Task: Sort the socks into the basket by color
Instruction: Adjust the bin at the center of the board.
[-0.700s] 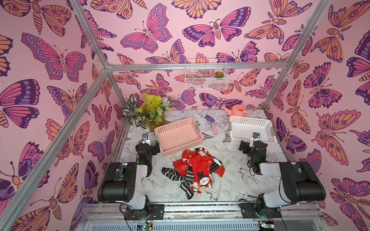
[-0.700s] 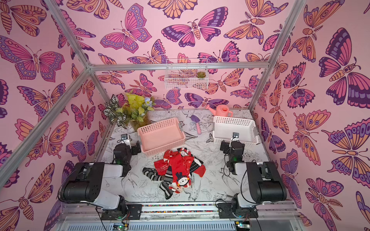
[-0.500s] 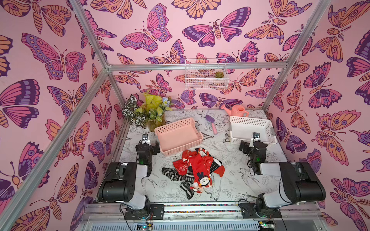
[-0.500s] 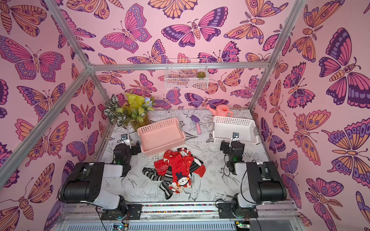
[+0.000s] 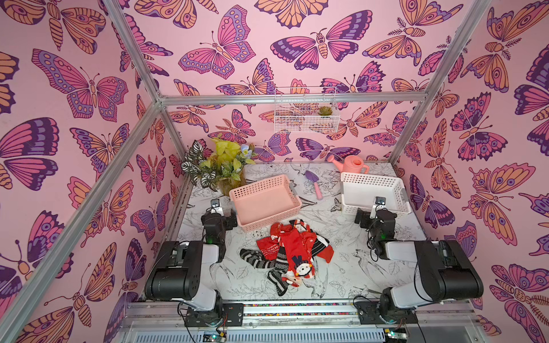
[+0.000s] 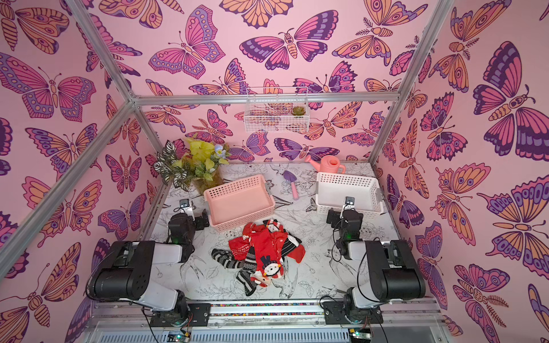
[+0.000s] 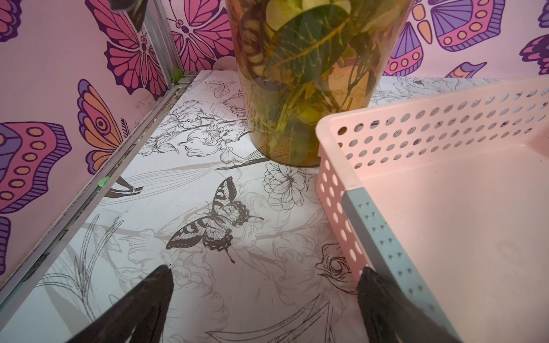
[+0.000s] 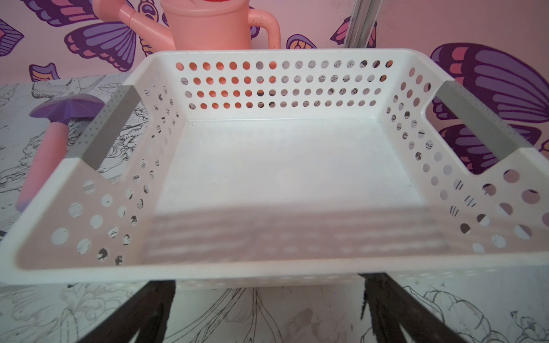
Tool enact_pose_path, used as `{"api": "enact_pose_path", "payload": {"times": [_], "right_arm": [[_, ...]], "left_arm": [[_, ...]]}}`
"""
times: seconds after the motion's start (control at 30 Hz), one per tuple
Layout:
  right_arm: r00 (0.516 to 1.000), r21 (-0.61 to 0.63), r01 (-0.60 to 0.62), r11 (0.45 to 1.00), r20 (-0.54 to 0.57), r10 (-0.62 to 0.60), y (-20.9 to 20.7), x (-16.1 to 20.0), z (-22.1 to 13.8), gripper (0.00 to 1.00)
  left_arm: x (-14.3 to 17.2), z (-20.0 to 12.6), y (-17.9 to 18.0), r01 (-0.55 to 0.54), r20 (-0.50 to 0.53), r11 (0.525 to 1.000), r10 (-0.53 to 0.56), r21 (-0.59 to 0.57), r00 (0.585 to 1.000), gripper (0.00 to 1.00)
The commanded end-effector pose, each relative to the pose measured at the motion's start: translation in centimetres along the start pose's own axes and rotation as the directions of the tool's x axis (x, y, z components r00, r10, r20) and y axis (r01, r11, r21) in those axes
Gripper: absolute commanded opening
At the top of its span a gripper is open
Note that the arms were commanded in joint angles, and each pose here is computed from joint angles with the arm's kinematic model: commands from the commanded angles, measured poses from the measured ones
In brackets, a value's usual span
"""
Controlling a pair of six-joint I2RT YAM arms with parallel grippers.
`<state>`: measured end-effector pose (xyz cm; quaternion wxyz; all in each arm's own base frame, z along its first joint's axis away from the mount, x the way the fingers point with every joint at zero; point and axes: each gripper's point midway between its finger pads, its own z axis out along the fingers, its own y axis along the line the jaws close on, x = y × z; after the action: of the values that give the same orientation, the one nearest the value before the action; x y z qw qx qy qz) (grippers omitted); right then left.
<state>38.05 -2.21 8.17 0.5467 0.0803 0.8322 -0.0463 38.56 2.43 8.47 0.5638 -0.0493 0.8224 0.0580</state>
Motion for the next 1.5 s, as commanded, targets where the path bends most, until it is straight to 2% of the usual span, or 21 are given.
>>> {"api": "enact_pose_path", "payload": {"times": [0.0,0.37,0.5,0.63,0.77,0.9,0.93,1.03,1.17,1.33,1.47], "right_arm": [[0.999,0.015,0.002,1.0,0.05,-0.003,-0.2,-1.7,0.4,0.99],[0.999,0.019,-0.001,1.0,0.05,0.0,-0.3,-1.7,0.4,0.99],[0.998,-0.012,-0.009,1.0,0.062,0.009,0.1,-2.9,0.4,0.99],[0.993,0.055,0.026,0.998,-0.118,-0.02,-0.7,-4.7,-0.2,0.99],[0.992,0.118,-0.022,0.993,-0.121,0.036,-1.8,-7.4,-2.0,0.99],[0.967,0.214,-0.22,0.952,-0.084,0.242,-3.5,-8.0,-4.5,0.99],[0.957,0.209,-0.241,0.948,-0.113,0.268,-3.4,-7.5,-5.0,0.99],[0.936,0.119,-0.263,0.957,-0.207,0.283,-1.6,-6.6,-5.8,0.99],[0.921,0.037,-0.268,0.963,-0.283,0.267,0.0,-7.0,-7.1,0.99],[0.916,-0.022,-0.262,0.965,-0.322,0.241,1.3,-8.7,-8.4,0.99],[0.907,-0.051,-0.17,0.984,-0.398,0.136,2.7,-9.6,-9.0,0.99]], "left_arm": [[-0.7,0.2,0.0,-0.005,0.026,1.0,0.005,-0.008,1.0,0.98],[-0.7,0.2,-0.1,-0.003,0.027,1.0,0.003,-0.004,1.0,0.98],[-1.9,-0.6,-0.2,-0.011,0.046,1.0,0.011,0.011,0.999,0.98],[-4.8,-2.8,0.1,-0.001,0.086,1.0,0.0,0.009,0.996,0.98],[-7.5,-5.4,1.7,0.119,0.125,0.992,-0.112,-0.047,0.986,0.98],[-8.7,-7.4,3.1,0.245,0.095,0.963,-0.236,-0.109,0.967,0.98],[-8.8,-8.1,3.8,0.302,0.094,0.943,-0.291,-0.138,0.952,0.98],[-8.0,-10.9,5.9,0.491,0.109,0.839,-0.48,-0.233,0.871,0.98],[-9.8,-12.3,2.7,0.462,0.03,0.886,-0.461,-0.036,0.887,0.98],[-10.9,-12.3,-0.7,0.452,-0.127,0.887,-0.44,0.094,0.889,0.98],[-11.3,-12.2,-3.2,0.447,-0.236,0.881,-0.407,0.155,0.883,0.98]]}}
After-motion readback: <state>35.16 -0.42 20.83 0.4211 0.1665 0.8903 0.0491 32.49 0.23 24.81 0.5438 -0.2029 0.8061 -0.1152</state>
